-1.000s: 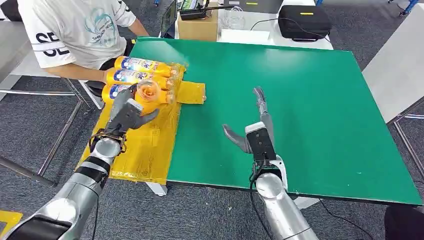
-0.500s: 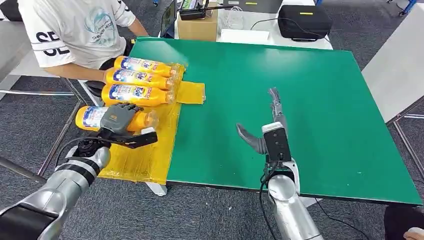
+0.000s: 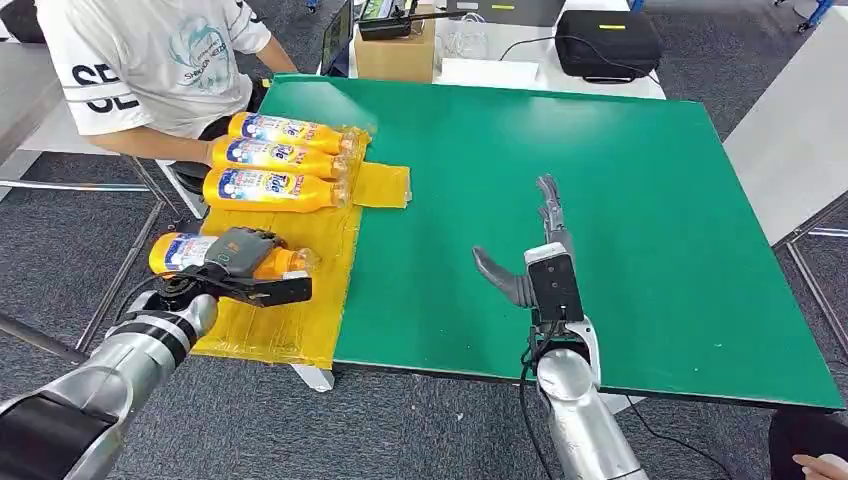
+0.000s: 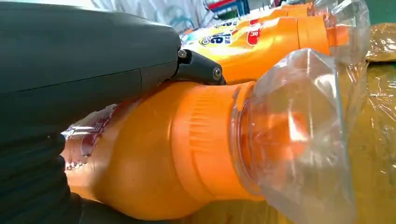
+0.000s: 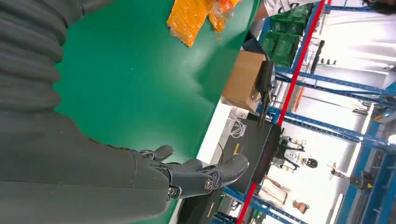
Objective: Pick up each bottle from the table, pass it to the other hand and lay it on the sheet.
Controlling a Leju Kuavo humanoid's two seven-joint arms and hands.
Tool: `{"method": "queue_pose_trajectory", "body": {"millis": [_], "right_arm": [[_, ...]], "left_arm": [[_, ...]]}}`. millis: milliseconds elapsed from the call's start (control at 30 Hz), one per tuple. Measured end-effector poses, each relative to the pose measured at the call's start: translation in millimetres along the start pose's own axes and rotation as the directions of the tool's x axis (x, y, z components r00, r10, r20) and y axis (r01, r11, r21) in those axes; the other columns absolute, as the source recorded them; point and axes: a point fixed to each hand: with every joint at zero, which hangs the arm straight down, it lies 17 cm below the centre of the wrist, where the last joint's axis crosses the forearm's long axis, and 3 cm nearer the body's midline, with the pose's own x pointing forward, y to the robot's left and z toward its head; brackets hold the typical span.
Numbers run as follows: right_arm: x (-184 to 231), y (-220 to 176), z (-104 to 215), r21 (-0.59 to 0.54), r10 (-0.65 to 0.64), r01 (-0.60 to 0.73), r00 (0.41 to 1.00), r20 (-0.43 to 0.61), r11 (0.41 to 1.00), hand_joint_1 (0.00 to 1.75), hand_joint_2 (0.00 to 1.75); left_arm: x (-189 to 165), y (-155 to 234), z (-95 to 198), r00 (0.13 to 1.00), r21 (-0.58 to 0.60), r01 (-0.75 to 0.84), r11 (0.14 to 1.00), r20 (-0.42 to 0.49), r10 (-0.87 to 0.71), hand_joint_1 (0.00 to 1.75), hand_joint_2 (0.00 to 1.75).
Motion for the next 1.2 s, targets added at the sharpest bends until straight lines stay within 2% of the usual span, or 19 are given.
{"method": "queue_pose_trajectory", "body": {"millis": [133,167,467,667,800,933,1100,1167,1200], "right_arm": [[-0.9,0.2,0.2,0.005,-0.005,0.005,1.0,-0.003,1.0,0.0,1.75],[-1.1,0.1,0.2,0.006,-0.007,0.007,1.0,-0.004,1.0,0.0,1.75],[-4.1,-1.5,1.2,0.015,-0.012,0.012,1.0,-0.009,1.0,0.0,1.75],[-6.1,-3.6,1.7,0.015,-0.017,0.018,1.0,-0.011,1.0,0.0,1.75],[-6.9,-4.8,2.2,0.018,-0.026,0.026,1.0,-0.006,0.999,0.0,1.75],[-6.0,-5.7,2.0,0.019,-0.028,0.028,1.0,0.004,0.999,0.0,1.75],[-2.7,-5.4,0.4,0.016,-0.036,0.035,0.999,0.013,0.999,0.0,1.75],[-1.0,-3.7,-0.1,0.015,-0.045,0.044,0.999,0.014,0.999,0.0,1.75],[-0.3,-2.9,-0.1,0.014,-0.05,0.049,0.999,0.014,0.999,0.0,1.75]], "left_arm": [[1.4,-3.9,0.2,1.0,-0.034,-0.013,0.999,0.02,0.014,0.0,1.75],[2.4,-3.8,0.0,0.999,-0.039,-0.019,0.999,0.026,0.02,0.0,0.0],[15.4,-1.4,1.6,0.988,-0.043,-0.103,0.994,0.109,0.107,0.0,0.0],[27.5,7.6,7.5,0.933,-0.042,-0.307,0.951,0.185,0.31,0.0,0.0],[42.3,19.7,17.9,0.821,-0.054,-0.507,0.86,0.272,0.501,0.0,0.0],[52.2,43.5,26.4,0.699,-0.002,-0.667,0.745,0.343,0.627,0.0,0.0],[70.3,91.4,36.4,0.487,0.058,-0.85,0.523,0.463,0.741,0.0,0.0],[79.8,105.8,40.1,0.403,0.045,-0.896,0.441,0.5,0.766,0.0,0.0],[85.3,114.0,42.8,0.344,0.029,-0.921,0.388,0.523,0.78,0.0,1.75]]}}
